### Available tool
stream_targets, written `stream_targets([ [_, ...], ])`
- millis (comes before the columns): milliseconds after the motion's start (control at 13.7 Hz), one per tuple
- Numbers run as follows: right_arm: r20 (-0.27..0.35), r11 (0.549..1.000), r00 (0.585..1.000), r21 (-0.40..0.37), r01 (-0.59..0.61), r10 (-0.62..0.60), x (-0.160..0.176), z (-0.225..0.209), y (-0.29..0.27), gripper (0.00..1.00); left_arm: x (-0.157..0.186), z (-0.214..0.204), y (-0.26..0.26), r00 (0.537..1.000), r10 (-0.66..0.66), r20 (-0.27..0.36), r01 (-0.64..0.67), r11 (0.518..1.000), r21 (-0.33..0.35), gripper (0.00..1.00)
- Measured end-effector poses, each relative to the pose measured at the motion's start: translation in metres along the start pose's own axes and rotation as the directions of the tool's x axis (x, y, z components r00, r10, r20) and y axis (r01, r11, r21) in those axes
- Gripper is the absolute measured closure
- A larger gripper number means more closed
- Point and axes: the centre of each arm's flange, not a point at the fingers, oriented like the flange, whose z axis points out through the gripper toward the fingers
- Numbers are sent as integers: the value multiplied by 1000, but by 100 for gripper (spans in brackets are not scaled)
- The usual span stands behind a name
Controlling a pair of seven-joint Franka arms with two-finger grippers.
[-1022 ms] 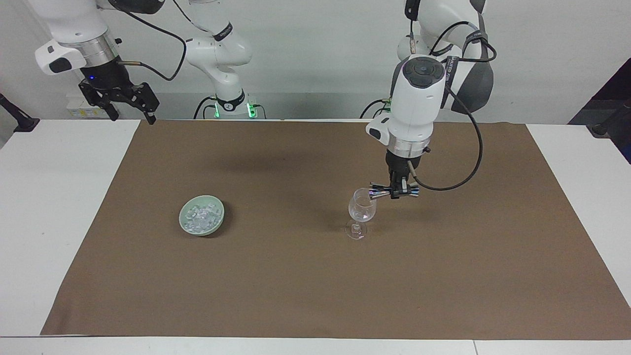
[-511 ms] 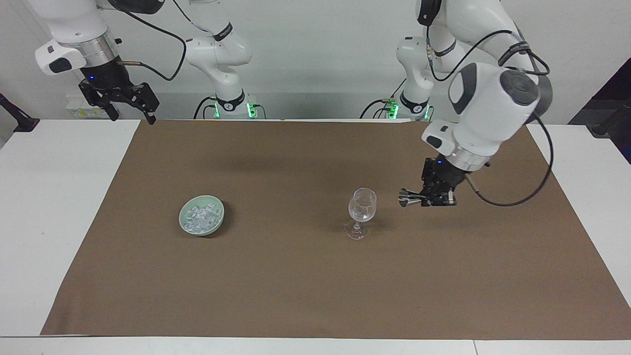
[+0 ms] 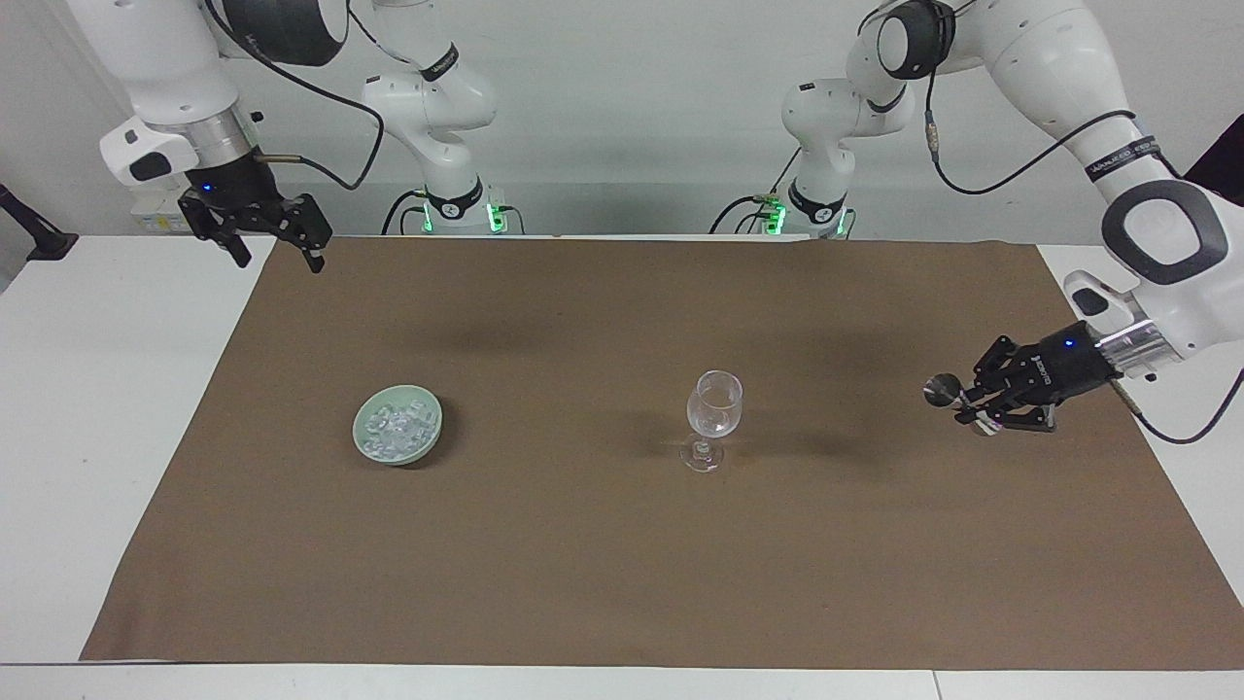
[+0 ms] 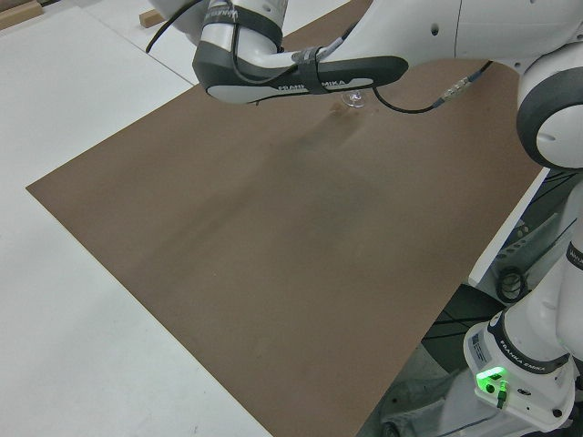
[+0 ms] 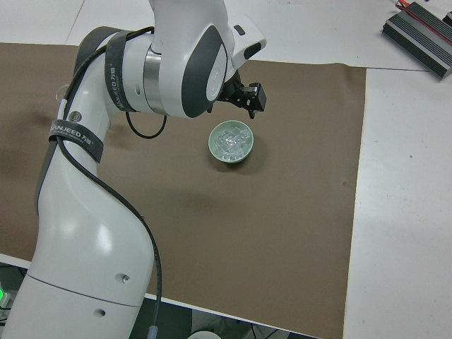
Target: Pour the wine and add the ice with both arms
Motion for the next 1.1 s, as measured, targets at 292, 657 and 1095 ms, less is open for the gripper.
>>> stream_targets([
  [292, 1, 996, 996, -6, 86, -86, 32, 57, -28, 0, -111, 11, 21, 948, -34, -317, 61, 995, 76, 78],
  [657, -27, 982, 982, -12, 188, -188, 47, 121, -41, 0, -213, 33, 56, 840, -73, -538, 165, 978, 125, 78],
  [1095, 8, 969, 969, -4, 248, -248, 34, 181, -46, 0, -233, 69, 63, 744, -91, -662, 196, 977, 87, 78],
])
